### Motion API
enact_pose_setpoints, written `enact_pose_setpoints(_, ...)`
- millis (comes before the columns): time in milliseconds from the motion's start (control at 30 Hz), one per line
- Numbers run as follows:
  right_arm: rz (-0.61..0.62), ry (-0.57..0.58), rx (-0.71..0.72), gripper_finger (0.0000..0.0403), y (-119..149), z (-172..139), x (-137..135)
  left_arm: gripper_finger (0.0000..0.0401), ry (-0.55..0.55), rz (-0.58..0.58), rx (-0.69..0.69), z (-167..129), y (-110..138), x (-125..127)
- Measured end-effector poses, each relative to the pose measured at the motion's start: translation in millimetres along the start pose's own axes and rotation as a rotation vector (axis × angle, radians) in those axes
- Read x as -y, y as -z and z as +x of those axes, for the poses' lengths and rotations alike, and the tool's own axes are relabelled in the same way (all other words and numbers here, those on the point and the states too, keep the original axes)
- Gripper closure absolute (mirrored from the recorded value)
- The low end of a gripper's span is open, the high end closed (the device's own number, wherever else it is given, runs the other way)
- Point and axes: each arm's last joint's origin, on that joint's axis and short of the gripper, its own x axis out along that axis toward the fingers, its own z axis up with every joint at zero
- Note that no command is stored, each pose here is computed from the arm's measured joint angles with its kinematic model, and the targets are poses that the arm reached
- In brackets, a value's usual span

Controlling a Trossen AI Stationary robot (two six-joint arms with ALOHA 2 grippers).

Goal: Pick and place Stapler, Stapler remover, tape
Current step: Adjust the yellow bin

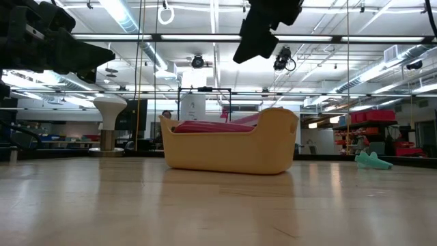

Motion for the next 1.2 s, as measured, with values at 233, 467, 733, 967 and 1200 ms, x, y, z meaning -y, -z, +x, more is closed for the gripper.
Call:
enact_pose_setpoints(233,-0.045,0.005,-0.031,0.02,4,14,-8,0.0364,0.0,0.0,0.0,0,0,0)
enact_pose_setpoints(467,-0.071,-0.001,-0.094,0.0235,11,35,-11,0.0364,0.0,0.0,0.0,0,0,0)
enact_pose_setpoints(733,-0.116,-0.028,-0.16,0.0317,20,56,-16,0.0364,0.0,0.0,0.0,0,0,0)
enact_pose_setpoints(967,-0.103,-0.018,-0.19,0.0395,23,59,-14,0.0364,0.0,0.0,-0.001,0,0,0)
enact_pose_setpoints(1200,-0.021,0.017,-0.267,0.0401,44,69,-7,0.0364,0.0,0.0,0.0,0,0,0)
